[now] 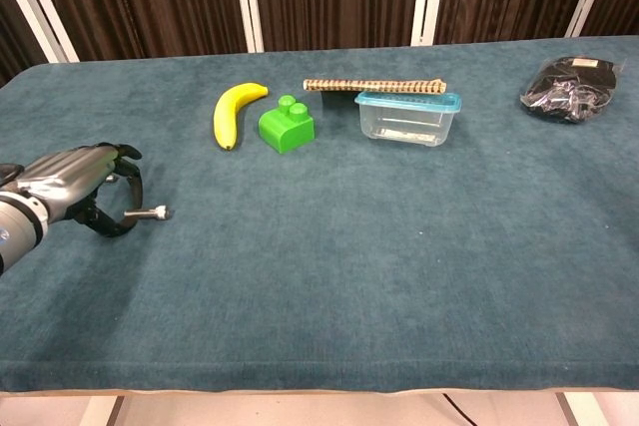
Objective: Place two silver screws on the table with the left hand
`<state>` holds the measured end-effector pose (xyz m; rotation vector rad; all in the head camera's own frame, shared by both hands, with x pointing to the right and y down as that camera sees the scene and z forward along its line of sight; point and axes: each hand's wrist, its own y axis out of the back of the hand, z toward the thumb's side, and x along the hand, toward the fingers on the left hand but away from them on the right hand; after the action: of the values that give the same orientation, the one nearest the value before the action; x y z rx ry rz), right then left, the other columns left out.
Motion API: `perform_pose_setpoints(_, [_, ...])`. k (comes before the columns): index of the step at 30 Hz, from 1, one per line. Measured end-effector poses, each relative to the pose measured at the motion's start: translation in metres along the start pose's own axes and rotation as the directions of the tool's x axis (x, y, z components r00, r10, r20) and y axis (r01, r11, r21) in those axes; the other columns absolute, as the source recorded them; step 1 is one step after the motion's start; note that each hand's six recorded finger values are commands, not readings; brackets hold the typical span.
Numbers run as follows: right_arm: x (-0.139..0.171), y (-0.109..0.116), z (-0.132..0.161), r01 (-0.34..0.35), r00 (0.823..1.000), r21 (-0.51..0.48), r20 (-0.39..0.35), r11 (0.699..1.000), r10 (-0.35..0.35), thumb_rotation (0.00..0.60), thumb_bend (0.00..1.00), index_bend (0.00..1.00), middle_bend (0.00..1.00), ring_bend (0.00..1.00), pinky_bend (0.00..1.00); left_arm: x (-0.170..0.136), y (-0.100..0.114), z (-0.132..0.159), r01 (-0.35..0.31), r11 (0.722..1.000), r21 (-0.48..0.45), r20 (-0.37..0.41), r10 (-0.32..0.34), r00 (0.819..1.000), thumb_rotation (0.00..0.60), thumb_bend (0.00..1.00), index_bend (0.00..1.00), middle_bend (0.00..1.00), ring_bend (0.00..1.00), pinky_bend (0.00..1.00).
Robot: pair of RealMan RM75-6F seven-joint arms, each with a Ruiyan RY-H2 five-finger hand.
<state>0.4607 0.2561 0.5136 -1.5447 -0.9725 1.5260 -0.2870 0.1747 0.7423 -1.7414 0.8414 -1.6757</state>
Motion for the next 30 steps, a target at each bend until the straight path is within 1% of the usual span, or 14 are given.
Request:
perform_pose_setpoints(6, [0.000,0.000,0.000,0.000,1.000,0.001,-0.001,1.000,0.000,0.600,0.29,0.00,0.00,0.00,0.03,-0.003,0.010,0.001,-0.027,0.999,0.031,0.011,0.027,1.000,0.600,0.40,0.59,0.10,0.03,0.07])
perform_pose_setpoints(15, [0.001,0.000,0.001,0.001,1.000,-0.001,-0.002,1.000,-0.001,0.600,0.29,0.00,0.00,0.00,0.03,-0.008,0.022,0.012,-0.036,0.997,0.071,0.033,0.034,0.999,0.600,0.40,0.56,0.10,0.03,0.07])
perform_pose_setpoints(30, [0.001,0.001,0.000,0.002,1.000,-0.003,-0.001,1.000,-0.002,0.600,0.29,0.00,0.00,0.00,0.03,-0.008,0.022,0.027,-0.016,0.998,0.055,0.067,0.012,0.998,0.600,0.40,0.55,0.10,0.03,0.07])
